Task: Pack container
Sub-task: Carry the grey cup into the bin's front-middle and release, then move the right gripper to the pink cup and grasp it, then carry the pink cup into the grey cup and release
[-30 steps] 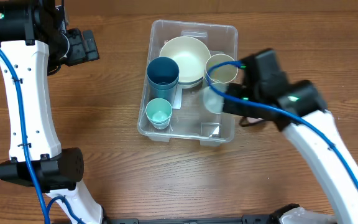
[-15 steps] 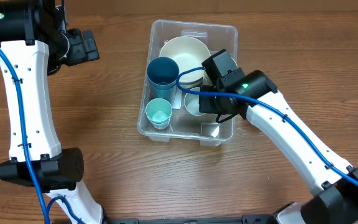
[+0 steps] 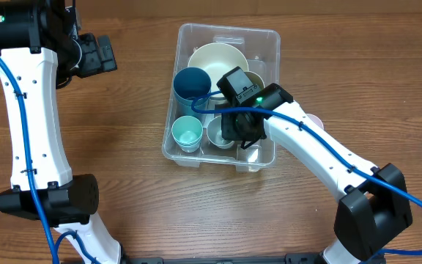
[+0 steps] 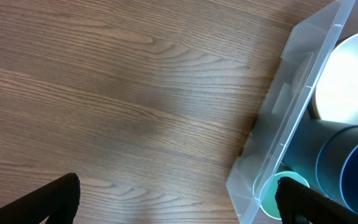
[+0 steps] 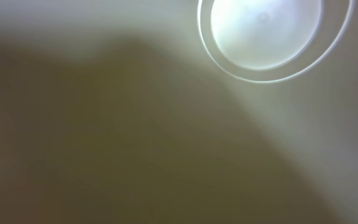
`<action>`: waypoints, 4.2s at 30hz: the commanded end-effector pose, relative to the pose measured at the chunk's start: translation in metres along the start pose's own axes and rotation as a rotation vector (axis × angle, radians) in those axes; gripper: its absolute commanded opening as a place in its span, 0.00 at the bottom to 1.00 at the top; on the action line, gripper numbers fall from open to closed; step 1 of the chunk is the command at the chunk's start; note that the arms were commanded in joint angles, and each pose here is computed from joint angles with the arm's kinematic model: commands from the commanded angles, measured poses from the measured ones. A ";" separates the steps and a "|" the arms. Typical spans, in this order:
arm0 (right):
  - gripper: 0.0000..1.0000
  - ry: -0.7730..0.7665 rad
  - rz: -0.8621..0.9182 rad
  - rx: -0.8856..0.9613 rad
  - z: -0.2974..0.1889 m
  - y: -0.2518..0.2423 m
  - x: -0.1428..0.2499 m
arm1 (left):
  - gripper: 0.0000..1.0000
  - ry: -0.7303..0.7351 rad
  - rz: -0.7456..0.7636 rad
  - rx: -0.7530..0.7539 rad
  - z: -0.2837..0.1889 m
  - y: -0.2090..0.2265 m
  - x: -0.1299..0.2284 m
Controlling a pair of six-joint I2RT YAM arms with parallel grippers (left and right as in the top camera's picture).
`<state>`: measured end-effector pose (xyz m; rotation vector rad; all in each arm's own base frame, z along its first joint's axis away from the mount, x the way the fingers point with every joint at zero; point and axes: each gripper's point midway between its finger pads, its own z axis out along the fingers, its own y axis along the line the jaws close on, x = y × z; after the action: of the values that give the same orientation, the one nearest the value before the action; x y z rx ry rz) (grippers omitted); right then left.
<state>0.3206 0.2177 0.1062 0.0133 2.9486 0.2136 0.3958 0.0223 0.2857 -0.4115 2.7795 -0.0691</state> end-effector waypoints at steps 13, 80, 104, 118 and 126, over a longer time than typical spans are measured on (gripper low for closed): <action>0.32 -0.148 0.012 -0.083 -0.069 0.003 -0.007 | 1.00 -0.011 0.022 -0.002 -0.003 0.000 -0.001; 0.24 0.117 0.559 0.030 0.015 -0.224 -0.003 | 1.00 -0.011 0.022 -0.002 -0.003 0.000 -0.001; 0.04 -0.231 0.461 -0.073 -0.142 -0.176 0.006 | 1.00 -0.011 0.022 -0.003 -0.003 0.000 -0.001; 0.04 -0.294 0.061 -0.201 -0.141 -0.043 0.011 | 1.00 -0.011 0.022 -0.002 -0.003 0.000 -0.001; 0.04 -0.161 0.019 -0.120 -0.082 -0.022 0.011 | 1.00 -0.011 0.022 -0.002 -0.003 0.000 -0.001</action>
<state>0.2872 0.1781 0.1992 0.0313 2.7272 0.4362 0.3958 0.0223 0.2857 -0.4115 2.7795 -0.0691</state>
